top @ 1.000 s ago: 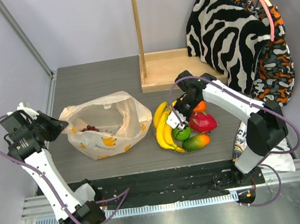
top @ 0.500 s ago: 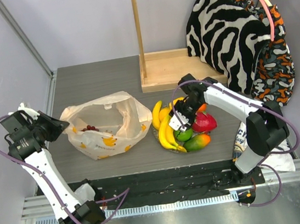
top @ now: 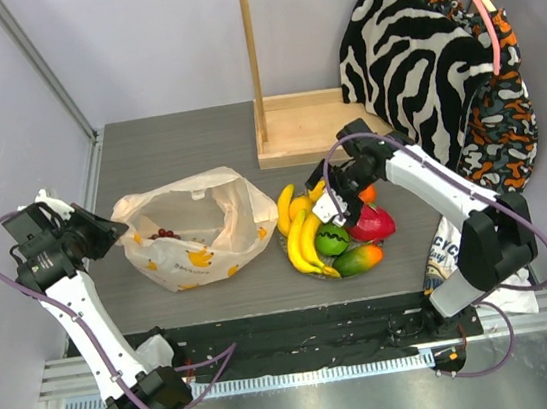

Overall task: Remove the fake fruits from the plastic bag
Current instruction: Place the fake fruit on the plate, then take out the fake fruit from the plastic bag.

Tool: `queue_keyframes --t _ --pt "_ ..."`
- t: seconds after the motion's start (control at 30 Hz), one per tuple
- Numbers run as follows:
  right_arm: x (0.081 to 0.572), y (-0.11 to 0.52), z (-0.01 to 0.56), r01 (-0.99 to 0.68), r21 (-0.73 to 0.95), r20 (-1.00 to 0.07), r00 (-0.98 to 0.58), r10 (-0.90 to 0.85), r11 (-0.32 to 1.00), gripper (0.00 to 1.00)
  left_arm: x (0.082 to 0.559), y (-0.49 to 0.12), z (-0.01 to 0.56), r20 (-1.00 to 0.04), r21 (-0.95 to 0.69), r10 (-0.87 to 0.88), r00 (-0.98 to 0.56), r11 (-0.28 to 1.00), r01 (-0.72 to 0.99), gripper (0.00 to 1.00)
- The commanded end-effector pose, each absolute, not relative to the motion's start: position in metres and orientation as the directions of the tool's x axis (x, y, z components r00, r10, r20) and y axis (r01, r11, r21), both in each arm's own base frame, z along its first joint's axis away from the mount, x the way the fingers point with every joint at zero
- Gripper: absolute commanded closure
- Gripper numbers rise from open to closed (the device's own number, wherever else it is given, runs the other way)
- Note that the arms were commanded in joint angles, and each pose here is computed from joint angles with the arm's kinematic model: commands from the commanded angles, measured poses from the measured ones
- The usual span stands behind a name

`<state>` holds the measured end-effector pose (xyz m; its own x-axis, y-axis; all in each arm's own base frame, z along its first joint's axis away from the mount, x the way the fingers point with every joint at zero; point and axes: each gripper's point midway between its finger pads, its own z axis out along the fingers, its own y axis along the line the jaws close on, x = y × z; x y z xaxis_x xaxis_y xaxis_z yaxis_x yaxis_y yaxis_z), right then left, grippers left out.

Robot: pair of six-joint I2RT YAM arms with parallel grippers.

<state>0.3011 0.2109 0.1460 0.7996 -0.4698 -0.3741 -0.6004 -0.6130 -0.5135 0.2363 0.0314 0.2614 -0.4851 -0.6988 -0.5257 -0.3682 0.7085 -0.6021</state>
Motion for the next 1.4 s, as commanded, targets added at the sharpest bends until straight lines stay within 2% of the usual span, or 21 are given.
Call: queue_keyframes --t 0.0,0.03,0.07,0.13,0.17,0.23,0.27,0.37,0.4,0.47,0.5,0.53,0.63,0.7,0.8,0.9,0.97,1.1,1.17,1.27,1.37 --pt "0.311 0.249 0.231 -0.331 -0.806 -0.235 0.94 -0.249 -0.491 0.0 0.239 0.029 0.275 -0.545 -0.623 -0.696 -0.468 0.71 -0.329 1.0" --pt "0.306 0.253 0.244 -0.452 -0.802 -0.356 0.887 -0.295 -0.391 0.0 0.239 0.028 0.275 -0.538 -0.628 -0.699 -0.471 0.705 -0.329 1.0" --pt "0.315 0.271 0.285 -0.408 -0.878 -0.354 0.905 -0.236 -0.249 0.01 0.238 0.027 0.275 -0.538 -0.629 -0.698 -0.472 0.706 -0.327 1.0" --pt "0.315 0.287 0.307 -0.571 -0.82 -0.55 0.804 -0.226 -0.036 0.0 0.237 0.024 0.277 -0.53 -0.638 -0.697 -0.482 0.703 -0.315 1.0" --pt "0.315 0.299 0.349 -0.62 -0.773 -0.634 0.758 -0.156 0.134 0.01 0.237 0.022 0.279 -0.535 -0.641 -0.692 -0.485 0.706 -0.301 1.0" --pt "0.298 0.33 0.373 -0.688 -0.699 -0.712 0.696 -0.096 0.195 0.05 0.237 0.017 0.285 -0.536 -0.653 -0.687 -0.491 0.706 -0.273 1.0" --pt "0.286 0.347 0.372 -0.793 -0.58 -0.811 0.582 -0.049 0.184 0.12 0.238 0.012 0.288 -0.528 -0.672 -0.686 -0.501 0.698 -0.247 1.0" --pt "0.259 0.39 0.404 -0.892 -0.414 -0.898 0.433 0.08 0.181 0.19 0.239 0.004 0.297 -0.522 -0.701 -0.682 -0.513 0.685 -0.198 1.0" --pt "0.254 0.412 0.394 -0.944 -0.287 -0.947 0.305 0.099 0.163 0.25 0.239 0.001 0.301 -0.522 -0.707 -0.678 -0.517 0.684 -0.182 1.0" --pt "0.265 0.429 0.378 -0.963 -0.169 -0.979 0.189 0.082 0.208 0.33 0.237 -0.004 0.311 -0.526 -0.717 -0.67 -0.523 0.68 -0.15 1.0" --pt "0.273 0.443 0.358 -0.969 -0.11 -0.991 0.124 0.05 0.223 0.43 0.234 -0.007 0.312 -0.518 -0.719 -0.666 -0.537 0.679 -0.147 1.0" --pt "0.282 0.45 0.342 -0.957 -0.065 -0.997 0.075 0.024 0.284 0.44 0.231 -0.011 0.316 -0.522 -0.723 -0.661 -0.54 0.678 -0.131 1.0" --pt "0.287 0.471 0.28 -0.941 0.003 -0.997 -0.028 -0.068 0.339 0.5 0.217 -0.028 0.32 -0.505 -0.748 -0.653 -0.564 0.657 -0.09 1.0" --pt "0.276 0.478 0.245 -0.948 -0.008 -0.991 -0.035 -0.13 0.317 0.53 0.208 -0.037 0.316 -0.469 -0.768 -0.65 -0.598 0.634 -0.087 1.0" --pt "0.229 0.493 0.209 -0.978 -0.062 -0.978 0.019 -0.208 0.201 0.53 0.198 -0.038 0.305 -0.426 -0.756 -0.656 -0.624 0.637 -0.153 1.0" --pt "0.168 0.503 0.18 -0.986 -0.164 -0.949 0.15 -0.276 0.027 0.53 0.191 -0.027 0.286 -0.395 -0.705 -0.671 -0.627 0.66 -0.262 1.0" --pt "0.142 0.506 0.166 -0.986 -0.156 -0.941 0.168 -0.294 -0.063 0.56 0.187 -0.011 0.27 -0.403 -0.63 -0.685 -0.607 0.688 -0.359 1.0" --pt "0.142 0.508 0.156 -0.98 -0.195 -0.924 0.2 -0.325 -0.047 0.56 0.161 0.027 0.236 -0.385 -0.442 -0.748 -0.54 0.663 -0.604 1.0" --pt "0.143 0.506 0.15 -0.98 -0.196 -0.92 0.193 -0.34 -0.028 0.55 0.142 0.037 0.223 -0.376 -0.346 -0.752 -0.542 0.657 -0.67 1.0" --pt "0.161 0.501 0.148 -0.974 -0.2 -0.931 0.155 -0.33 0.105 0.52 0.123 0.045 0.211 -0.379 -0.248 -0.753 -0.537 0.642 -0.726 1.0" --pt "0.18 0.504 0.161 -0.955 -0.204 -0.947 0.137 -0.29 0.215 0.49 0.119 0.048 0.21 -0.389 -0.228 -0.756 -0.527 0.633 -0.74 1.0"
